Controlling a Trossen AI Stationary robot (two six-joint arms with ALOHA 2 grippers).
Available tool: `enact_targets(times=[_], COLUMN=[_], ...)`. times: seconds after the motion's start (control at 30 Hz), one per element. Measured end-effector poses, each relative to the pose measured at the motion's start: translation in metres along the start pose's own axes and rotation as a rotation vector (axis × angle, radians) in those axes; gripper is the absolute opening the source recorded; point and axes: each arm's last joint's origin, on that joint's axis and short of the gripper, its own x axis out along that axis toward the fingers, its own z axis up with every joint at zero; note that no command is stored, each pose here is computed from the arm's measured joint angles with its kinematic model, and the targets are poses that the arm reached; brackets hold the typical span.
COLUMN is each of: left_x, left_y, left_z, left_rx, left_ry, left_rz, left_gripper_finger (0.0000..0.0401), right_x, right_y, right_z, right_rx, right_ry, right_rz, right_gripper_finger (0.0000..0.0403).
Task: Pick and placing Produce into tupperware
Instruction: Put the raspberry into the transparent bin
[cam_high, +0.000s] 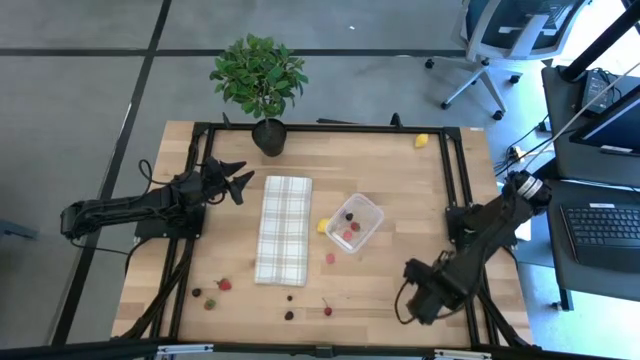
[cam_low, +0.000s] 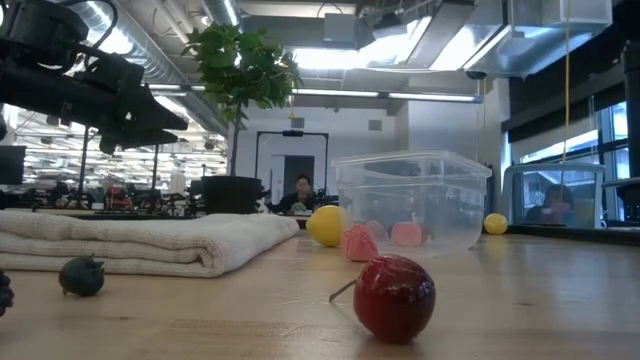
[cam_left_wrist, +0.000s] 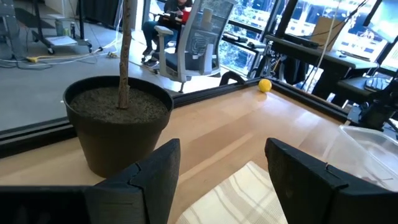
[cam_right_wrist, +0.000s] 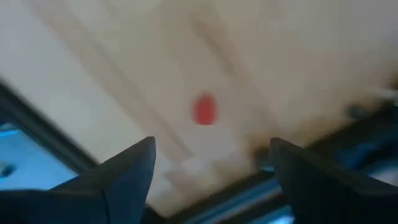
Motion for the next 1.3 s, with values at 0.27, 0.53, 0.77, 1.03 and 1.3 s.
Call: enact_targets(times=[0.27, 0.53, 0.77, 1.03, 1.3], left_x=[0.0, 0.0, 0.0, 0.0, 0.0], left_y=[0.0, 0.0, 0.0, 0.0, 0.0], left_z=[0.0, 0.0, 0.0, 0.0, 0.0], left_rx=[0.0, 0.0, 0.0, 0.0, 0.0], left_ry=[0.0, 0.0, 0.0, -0.001, -0.001], left_rz=[0.0, 0.0, 0.0, 0.0, 0.0], left_gripper_finger=[0.0228, 0.0228, 0.0228, 0.0228, 0.0228], right_x=[0.04, 0.078, 0.091, 0.093, 0.094], right_y=[-0.008, -0.015, -0.02, -0.023, -0.025], right_z=[-0.006, -0.006, -0.005, -0.005, -0.005], right_rx=[0.013, 0.045, 0.043, 0.043, 0.044], right_ry=[0.056, 0.072, 0.075, 0.077, 0.068], right_rz=[0.004, 0.088, 0.126, 0.107, 0.081], right_gripper_finger=[0.0314, 0.0314, 0.0308, 0.0225, 0.0121])
